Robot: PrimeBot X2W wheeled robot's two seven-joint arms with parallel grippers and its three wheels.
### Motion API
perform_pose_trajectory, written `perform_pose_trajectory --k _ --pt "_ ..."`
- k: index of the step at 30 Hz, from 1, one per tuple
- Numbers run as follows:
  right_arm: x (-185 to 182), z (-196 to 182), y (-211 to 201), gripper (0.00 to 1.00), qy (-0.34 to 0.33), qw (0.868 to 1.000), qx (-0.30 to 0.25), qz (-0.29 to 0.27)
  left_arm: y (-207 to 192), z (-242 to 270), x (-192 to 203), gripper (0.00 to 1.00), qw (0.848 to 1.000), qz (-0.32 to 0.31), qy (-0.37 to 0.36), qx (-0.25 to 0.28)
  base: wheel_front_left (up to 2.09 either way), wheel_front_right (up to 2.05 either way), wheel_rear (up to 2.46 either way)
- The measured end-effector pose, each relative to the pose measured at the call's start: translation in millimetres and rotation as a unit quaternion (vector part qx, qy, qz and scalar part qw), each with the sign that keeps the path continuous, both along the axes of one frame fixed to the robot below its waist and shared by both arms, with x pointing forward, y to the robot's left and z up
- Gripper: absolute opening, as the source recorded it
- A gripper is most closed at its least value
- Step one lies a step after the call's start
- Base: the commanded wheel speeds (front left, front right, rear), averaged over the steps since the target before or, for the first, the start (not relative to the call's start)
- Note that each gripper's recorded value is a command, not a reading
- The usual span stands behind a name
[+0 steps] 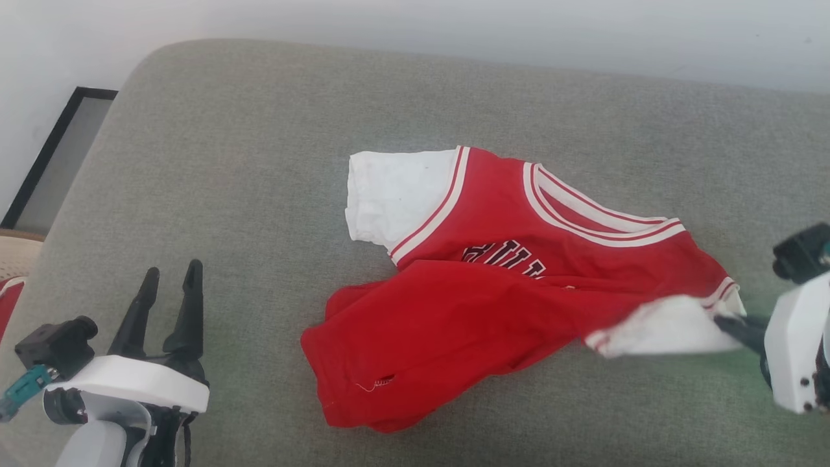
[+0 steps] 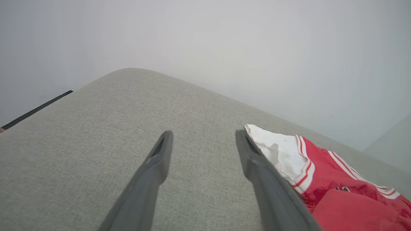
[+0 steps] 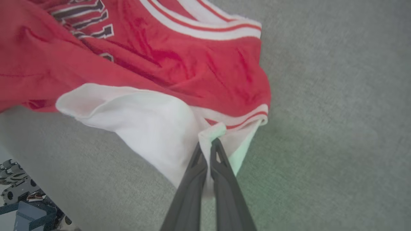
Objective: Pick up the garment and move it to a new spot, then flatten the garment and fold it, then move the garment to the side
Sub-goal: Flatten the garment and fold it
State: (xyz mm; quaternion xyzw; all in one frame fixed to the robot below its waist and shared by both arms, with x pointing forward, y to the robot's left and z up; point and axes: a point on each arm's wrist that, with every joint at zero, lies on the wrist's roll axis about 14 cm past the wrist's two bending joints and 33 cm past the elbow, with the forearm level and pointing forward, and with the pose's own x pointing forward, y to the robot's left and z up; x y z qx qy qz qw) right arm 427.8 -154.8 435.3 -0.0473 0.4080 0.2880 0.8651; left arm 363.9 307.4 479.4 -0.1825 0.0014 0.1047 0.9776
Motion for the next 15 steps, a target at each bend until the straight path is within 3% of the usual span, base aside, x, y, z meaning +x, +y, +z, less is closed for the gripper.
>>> perform_pose_trajectory --k 6,7,8,9,10,15 --pt "-15 -20 -17 0.0 0.029 0.999 -0.015 -0.024 -1 1 2 1.0 1.0 -0.003 -0.001 0.002 0.0 0.0 0.0" --pt "-15 -23 -19 0.05 0.031 0.999 -0.016 -0.031 -1 2 2 1.0 1.0 -0.003 -0.002 0.003 0.0 0.0 0.0" --pt "-15 -25 -19 0.45 0.031 0.999 -0.016 -0.036 -1 2 2 1.0 1.0 -0.003 -0.002 0.003 0.0 0.0 0.0" --pt "-15 -27 -20 0.95 0.029 0.999 -0.015 -0.04 0 3 1 1.0 1.0 -0.002 -0.003 0.004 0.0 0.0 0.0" --pt "-16 -29 -19 1.0 0.03 0.999 -0.015 -0.043 1 4 1 1.0 1.0 -0.002 -0.003 0.005 0.0 0.0 0.0" --pt "-14 -28 -17 1.0 0.018 0.998 -0.008 -0.056 4 9 -4 1.0 1.0 0.001 -0.007 0.01 0.0 0.0 0.0"
